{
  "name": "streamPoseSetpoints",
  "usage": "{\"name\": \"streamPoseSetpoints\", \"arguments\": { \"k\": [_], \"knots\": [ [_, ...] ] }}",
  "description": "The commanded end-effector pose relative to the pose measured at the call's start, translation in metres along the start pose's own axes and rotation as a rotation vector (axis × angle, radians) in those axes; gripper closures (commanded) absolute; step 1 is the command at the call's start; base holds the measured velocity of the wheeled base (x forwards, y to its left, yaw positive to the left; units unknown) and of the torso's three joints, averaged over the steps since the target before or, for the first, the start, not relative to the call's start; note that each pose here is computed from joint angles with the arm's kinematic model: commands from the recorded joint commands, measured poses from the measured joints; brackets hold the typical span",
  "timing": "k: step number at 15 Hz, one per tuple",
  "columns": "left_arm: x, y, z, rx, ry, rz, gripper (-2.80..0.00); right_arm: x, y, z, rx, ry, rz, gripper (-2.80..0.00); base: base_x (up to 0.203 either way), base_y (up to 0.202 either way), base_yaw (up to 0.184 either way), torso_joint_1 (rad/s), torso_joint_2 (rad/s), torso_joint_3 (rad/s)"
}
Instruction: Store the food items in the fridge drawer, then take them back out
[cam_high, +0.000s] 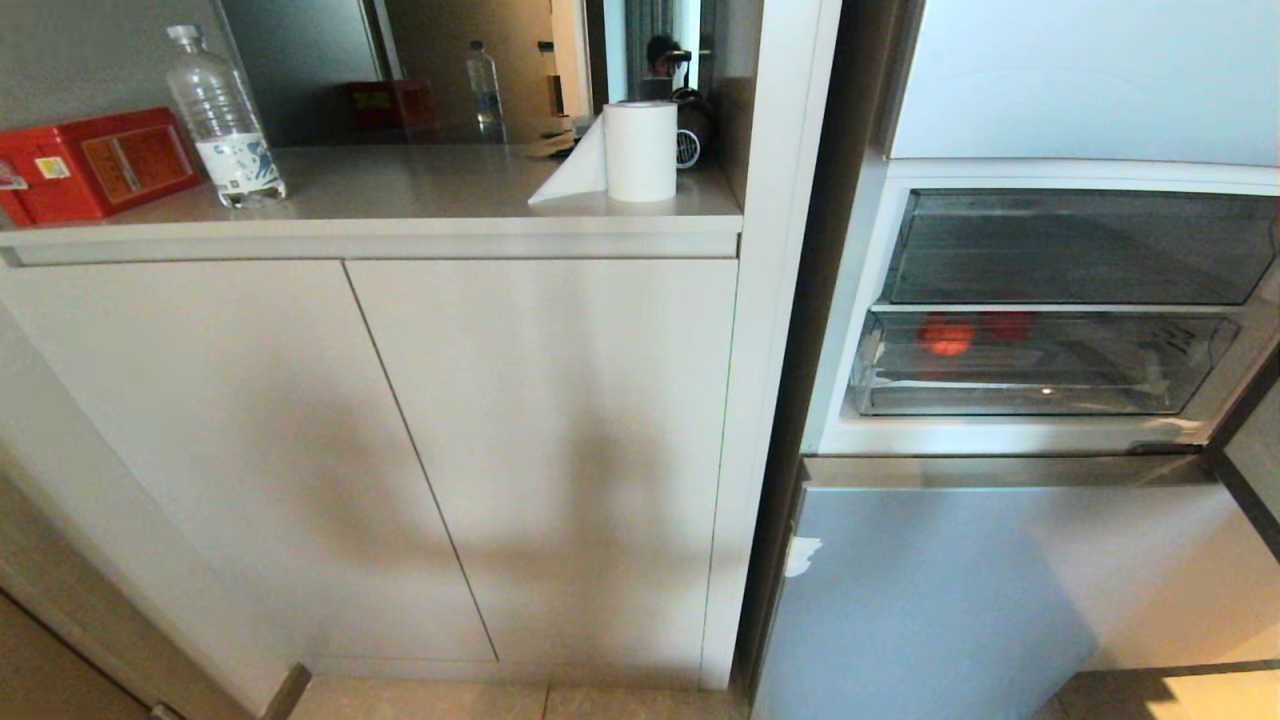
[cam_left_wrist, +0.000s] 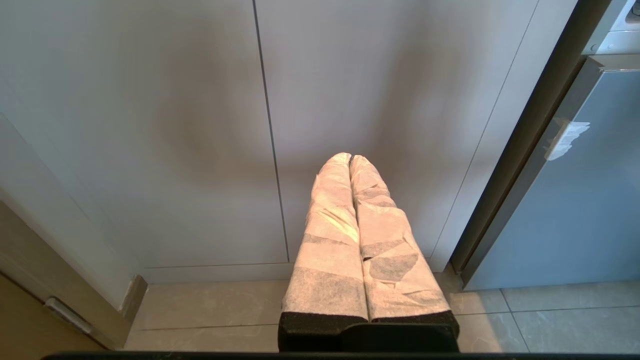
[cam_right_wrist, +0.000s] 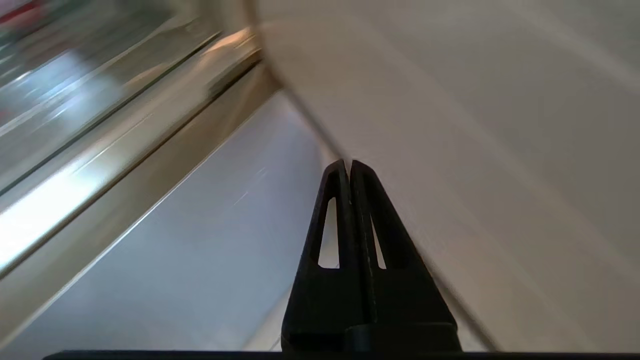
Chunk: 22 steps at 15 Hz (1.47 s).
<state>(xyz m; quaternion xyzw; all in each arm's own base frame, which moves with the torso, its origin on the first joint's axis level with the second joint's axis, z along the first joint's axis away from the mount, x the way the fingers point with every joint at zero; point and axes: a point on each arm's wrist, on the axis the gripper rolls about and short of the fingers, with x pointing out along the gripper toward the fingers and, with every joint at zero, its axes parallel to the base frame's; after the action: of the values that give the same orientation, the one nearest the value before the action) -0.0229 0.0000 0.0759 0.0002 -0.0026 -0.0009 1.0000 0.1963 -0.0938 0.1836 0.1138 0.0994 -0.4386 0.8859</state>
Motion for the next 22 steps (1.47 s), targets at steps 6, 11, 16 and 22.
{"name": "streamPoseSetpoints", "arguments": {
  "k": [6,11,16,22],
  "knots": [
    [0.000,0.000,0.000,0.000,0.002,0.000,0.00,0.040,-0.024,-0.003,0.042,0.007,-0.107,0.00,0.000,0.000,0.000,0.000,0.00,0.000],
    [0.000,0.000,0.000,0.001,0.002,0.000,0.00,0.045,-0.032,0.003,0.060,-0.005,-0.119,0.00,0.000,0.000,0.000,0.000,0.00,0.000],
    [0.000,0.000,0.000,0.001,0.002,0.000,0.00,0.050,-0.043,0.006,0.075,-0.007,-0.135,0.00,0.000,0.000,0.000,0.000,0.00,0.000],
    [0.000,0.000,0.000,0.000,0.002,0.000,0.00,0.051,-0.044,0.006,0.073,0.000,-0.121,0.00,0.000,0.000,0.000,0.000,0.00,0.000]
  ]
}}
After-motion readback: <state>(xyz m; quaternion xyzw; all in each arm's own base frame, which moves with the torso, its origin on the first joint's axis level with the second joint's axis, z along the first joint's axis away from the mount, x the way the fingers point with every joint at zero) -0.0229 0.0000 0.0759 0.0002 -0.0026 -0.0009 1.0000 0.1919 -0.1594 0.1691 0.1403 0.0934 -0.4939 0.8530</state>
